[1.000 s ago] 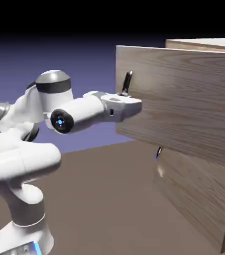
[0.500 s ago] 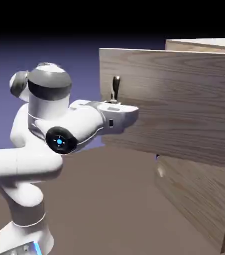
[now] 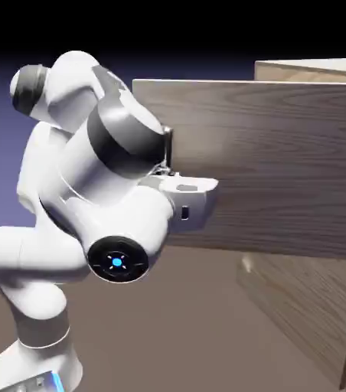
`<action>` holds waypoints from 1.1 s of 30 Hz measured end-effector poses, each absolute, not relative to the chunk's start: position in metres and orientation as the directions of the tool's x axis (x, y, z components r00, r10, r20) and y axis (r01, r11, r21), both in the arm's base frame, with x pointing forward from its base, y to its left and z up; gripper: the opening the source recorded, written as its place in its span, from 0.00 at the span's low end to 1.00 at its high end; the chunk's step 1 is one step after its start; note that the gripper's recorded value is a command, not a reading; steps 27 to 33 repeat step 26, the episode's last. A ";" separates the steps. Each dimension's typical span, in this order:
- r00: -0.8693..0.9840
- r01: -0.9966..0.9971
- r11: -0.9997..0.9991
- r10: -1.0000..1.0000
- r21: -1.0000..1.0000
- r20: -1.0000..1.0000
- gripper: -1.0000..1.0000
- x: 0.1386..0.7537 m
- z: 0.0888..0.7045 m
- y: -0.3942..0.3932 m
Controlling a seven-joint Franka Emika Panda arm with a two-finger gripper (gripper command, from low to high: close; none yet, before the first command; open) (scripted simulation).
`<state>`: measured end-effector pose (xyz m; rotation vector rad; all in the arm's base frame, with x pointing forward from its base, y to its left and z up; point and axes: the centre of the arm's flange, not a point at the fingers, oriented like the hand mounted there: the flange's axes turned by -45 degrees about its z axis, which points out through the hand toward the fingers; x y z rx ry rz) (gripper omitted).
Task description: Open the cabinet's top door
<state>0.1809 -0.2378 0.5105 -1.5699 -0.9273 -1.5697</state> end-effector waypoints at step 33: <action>0.000 0.999 -0.043 0.000 0.000 1.000 1.00 0.197 0.510 -0.426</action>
